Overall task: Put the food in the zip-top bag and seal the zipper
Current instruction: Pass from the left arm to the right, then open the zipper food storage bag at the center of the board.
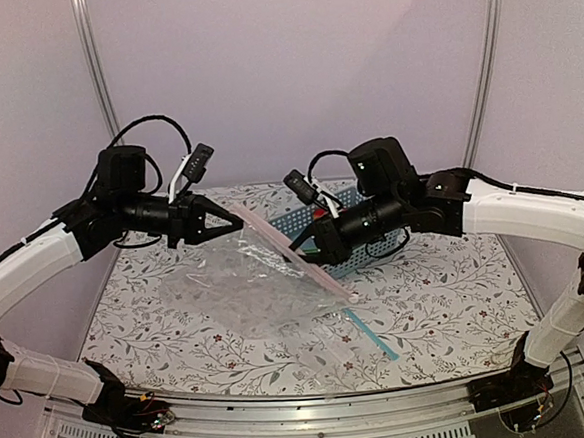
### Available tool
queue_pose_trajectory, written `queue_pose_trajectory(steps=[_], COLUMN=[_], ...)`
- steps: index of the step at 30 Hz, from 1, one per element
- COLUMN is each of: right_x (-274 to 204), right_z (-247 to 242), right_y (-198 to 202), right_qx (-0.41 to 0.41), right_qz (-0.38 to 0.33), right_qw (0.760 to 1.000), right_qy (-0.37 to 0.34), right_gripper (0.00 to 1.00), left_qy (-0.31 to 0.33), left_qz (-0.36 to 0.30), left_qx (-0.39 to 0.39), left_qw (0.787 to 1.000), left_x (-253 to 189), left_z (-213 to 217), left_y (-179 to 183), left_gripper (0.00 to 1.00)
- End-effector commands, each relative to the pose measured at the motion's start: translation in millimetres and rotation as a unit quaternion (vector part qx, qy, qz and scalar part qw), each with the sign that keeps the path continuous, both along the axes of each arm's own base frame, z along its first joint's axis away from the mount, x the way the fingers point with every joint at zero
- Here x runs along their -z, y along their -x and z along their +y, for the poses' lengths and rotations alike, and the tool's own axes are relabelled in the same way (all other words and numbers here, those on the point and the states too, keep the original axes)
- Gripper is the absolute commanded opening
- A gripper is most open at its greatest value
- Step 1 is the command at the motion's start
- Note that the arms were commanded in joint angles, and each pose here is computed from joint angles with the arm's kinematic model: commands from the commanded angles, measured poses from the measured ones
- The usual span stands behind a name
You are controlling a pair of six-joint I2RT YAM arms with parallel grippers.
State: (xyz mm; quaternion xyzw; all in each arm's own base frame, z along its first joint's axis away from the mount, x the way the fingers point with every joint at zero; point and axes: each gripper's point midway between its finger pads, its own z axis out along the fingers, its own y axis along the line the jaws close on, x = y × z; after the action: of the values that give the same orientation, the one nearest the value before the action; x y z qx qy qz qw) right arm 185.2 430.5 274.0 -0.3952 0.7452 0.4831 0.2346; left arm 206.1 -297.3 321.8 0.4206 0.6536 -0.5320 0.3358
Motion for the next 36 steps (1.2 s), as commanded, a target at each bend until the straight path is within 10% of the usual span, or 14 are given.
queue_pose_trajectory(steps=[1,4,9,12,21,36], right_x=[-16,-18,-29,-35,-38,-15], right_z=[3,4,2,-7,-34,29], right_y=[1,1,-4,-16,-54,-54], right_qx=[0.027,0.053,0.115,0.172,0.301,0.283], right_qz=[-0.006,-0.018,-0.051,-0.069,-0.105,-0.071], right_qw=[0.999,0.998,0.992,0.982,0.948,0.956], right_qy=[-0.033,-0.033,-0.030,-0.019,0.023,0.014], right_gripper=[0.00,0.00,0.00,0.00,0.00,0.00], left_qy=[-0.008,-0.012,-0.023,-0.034,0.006,0.040], left_qz=[-0.009,-0.012,-0.044,-0.089,-0.062,0.165], left_qx=[-0.013,-0.027,-0.091,-0.181,-0.338,-0.258], left_qw=[1.000,0.999,0.995,0.979,0.939,0.951], left_x=[-1,-1,-7,-21,-66,8], left_z=[-3,-2,8,28,73,-10], left_y=[-5,-9,-25,-45,-52,-32], left_gripper=[0.00,0.10,0.84,0.99,0.99,0.96])
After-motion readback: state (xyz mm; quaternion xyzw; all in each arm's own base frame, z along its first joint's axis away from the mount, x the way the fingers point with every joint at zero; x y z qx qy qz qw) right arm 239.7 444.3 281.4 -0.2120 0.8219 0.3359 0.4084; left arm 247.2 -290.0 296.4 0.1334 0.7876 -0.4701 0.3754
